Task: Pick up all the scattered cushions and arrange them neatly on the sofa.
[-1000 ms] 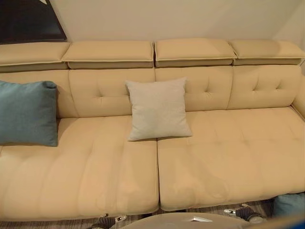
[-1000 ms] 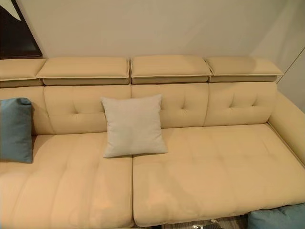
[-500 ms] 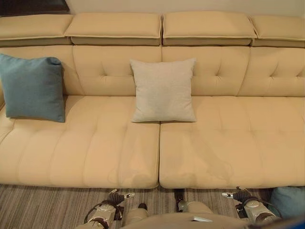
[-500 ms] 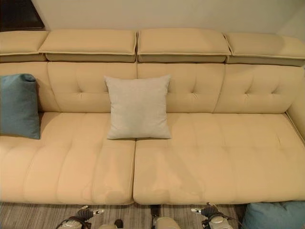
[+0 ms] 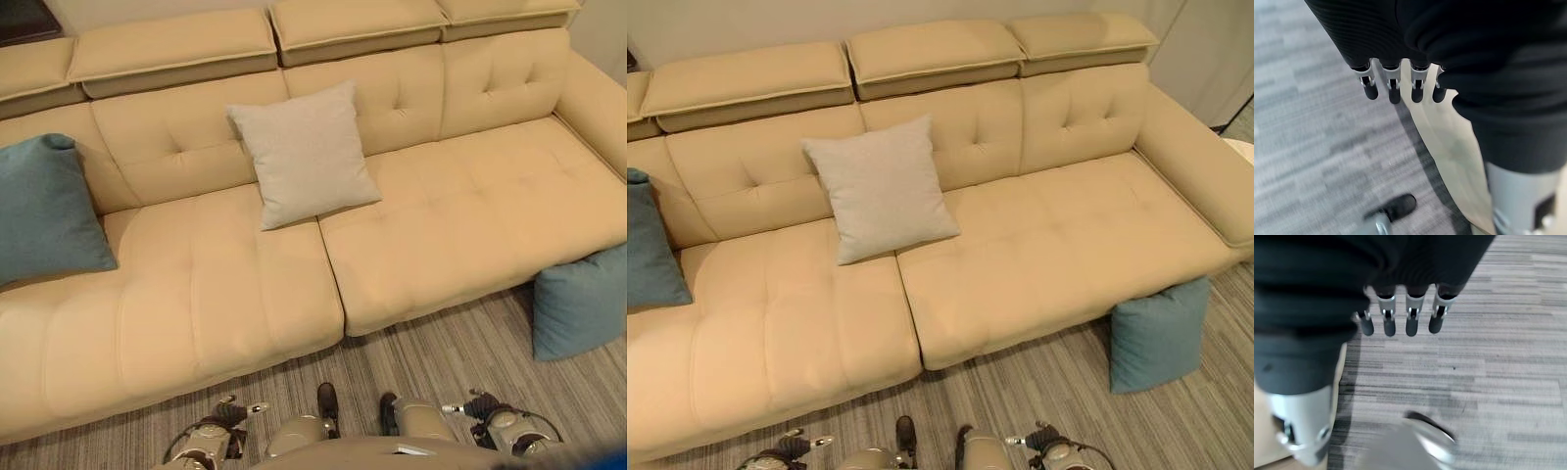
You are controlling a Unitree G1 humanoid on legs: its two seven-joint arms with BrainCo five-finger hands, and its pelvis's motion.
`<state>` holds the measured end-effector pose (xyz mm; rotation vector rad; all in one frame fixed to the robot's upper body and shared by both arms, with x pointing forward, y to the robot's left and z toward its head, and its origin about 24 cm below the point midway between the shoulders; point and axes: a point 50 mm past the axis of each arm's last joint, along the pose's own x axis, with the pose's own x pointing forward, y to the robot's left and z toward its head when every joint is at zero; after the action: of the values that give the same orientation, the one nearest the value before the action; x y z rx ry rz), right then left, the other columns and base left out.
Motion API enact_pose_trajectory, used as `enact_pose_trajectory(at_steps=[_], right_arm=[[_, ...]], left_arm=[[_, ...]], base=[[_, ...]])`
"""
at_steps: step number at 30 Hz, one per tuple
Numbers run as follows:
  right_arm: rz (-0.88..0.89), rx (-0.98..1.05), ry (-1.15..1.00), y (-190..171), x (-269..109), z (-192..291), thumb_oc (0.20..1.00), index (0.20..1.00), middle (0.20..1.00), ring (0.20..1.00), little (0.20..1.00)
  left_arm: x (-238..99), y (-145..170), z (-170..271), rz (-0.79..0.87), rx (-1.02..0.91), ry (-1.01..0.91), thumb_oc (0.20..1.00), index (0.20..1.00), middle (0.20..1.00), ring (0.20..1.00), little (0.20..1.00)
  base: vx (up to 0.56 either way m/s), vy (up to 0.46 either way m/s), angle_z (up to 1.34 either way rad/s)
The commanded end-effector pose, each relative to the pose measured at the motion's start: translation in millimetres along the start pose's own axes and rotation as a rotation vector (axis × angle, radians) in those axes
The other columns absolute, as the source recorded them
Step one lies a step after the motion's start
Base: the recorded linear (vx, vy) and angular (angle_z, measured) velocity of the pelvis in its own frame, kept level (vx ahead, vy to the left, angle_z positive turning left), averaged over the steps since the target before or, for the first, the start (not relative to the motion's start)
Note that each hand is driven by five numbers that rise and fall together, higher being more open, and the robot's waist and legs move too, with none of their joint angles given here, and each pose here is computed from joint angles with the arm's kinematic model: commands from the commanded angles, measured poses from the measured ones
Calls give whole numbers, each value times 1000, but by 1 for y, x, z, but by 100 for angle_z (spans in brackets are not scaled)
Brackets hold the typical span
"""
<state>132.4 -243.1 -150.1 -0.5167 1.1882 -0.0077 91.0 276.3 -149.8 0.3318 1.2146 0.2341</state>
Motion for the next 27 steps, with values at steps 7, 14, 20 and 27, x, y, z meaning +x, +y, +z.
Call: enact_pose_trajectory(at_steps=[7, 14, 20, 27], right_arm=[[-59, 29, 76, -19, -2, -28, 1000, 1000, 1000, 1000, 1000], [-61, -4, 98, -26, -2, -31, 1000, 1000, 1000, 1000, 1000], [-56, -63, 57, -26, -1, -16, 1000, 1000, 1000, 1000, 1000], [-42, -78, 81, -21, -2, -25, 1000, 1000, 1000, 1000, 1000]], left_arm=[[3, -3, 28, -19, -19, -60, 1000, 1000, 1000, 1000, 1000], [3, -11, 28, -68, -31, -54, 1000, 1000, 1000, 1000, 1000], [1, -36, 50, -105, -29, -112, 1000, 1000, 1000, 1000, 1000], [1, -38, 42, -113, 11, -81, 1000, 1000, 1000, 1000, 1000]], base=[[-33, -104, 25], [-96, 107, -55], [-167, 216, -117], [-194, 117, -140]])
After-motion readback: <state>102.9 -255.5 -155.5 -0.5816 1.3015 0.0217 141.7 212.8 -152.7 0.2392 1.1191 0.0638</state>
